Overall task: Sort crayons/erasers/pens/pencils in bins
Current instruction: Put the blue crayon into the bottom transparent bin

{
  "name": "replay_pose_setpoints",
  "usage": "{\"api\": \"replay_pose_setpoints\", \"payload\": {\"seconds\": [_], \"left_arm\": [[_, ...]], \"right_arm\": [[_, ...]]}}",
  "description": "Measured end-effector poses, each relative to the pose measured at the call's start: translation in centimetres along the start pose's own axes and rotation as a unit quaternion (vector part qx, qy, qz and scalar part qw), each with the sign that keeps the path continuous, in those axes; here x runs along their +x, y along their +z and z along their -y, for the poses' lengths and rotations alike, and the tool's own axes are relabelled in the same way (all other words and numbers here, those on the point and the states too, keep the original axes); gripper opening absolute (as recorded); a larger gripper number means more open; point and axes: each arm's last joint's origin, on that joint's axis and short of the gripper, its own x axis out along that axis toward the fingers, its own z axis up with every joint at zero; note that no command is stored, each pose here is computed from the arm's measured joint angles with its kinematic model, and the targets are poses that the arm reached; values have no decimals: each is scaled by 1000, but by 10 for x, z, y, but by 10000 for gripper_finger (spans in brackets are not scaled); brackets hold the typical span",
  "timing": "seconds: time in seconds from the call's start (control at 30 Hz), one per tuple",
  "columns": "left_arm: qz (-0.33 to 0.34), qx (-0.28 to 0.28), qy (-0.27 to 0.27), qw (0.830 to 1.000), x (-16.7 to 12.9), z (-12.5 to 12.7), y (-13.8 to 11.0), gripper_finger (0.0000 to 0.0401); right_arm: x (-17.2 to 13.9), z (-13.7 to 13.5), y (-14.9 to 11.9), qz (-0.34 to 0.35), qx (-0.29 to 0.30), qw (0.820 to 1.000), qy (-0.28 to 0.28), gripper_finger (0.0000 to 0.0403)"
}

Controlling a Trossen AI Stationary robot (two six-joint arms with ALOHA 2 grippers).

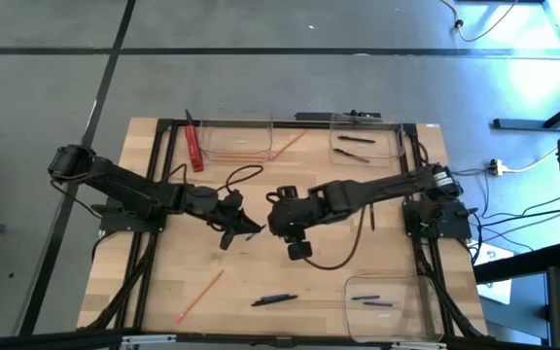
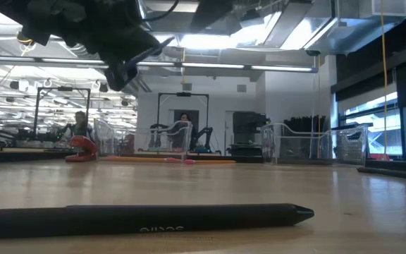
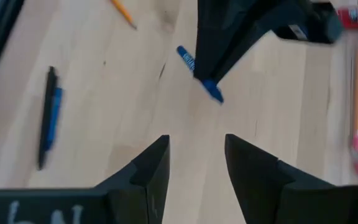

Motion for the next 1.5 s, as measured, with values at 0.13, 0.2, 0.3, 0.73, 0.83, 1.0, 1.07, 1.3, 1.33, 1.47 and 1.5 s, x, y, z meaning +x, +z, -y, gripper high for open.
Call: {"api": "replay_pose_setpoints", "payload": {"seconds": [0.13,0.2,0.3,0.73,0.83,1.0,1.07,1.3,1.33,1.47,1.5], "left_arm": [[-4,0,-4,1000,0,1,0,0],[-4,1,-5,1000,0,2,-1,0],[-5,1,-5,1000,0,2,-1,0],[-7,1,-3,1000,0,1,-2,0],[-9,0,-2,1000,0,1,-2,0],[-11,0,0,1000,0,1,-2,0],[-12,0,0,1000,0,0,-2,0],[-13,0,1,1000,0,0,-3,0],[-13,0,1,1000,0,0,-3,0],[-13,0,1,1000,0,0,-3,0],[-13,0,1,1000,0,0,-3,0]], "right_arm": [[20,5,2,0,-22,1000,-4,156],[24,6,2,2,-36,999,-5,156],[30,8,4,10,-45,999,-8,156],[40,16,8,33,-57,998,8,156],[41,16,8,34,-57,998,8,156],[41,16,9,36,-58,998,8,139],[41,16,9,36,-58,998,8,130],[44,15,8,33,-57,998,9,116],[44,15,8,33,-57,998,9,116],[46,15,8,31,-58,998,9,116],[46,15,8,31,-57,998,9,116]]}}
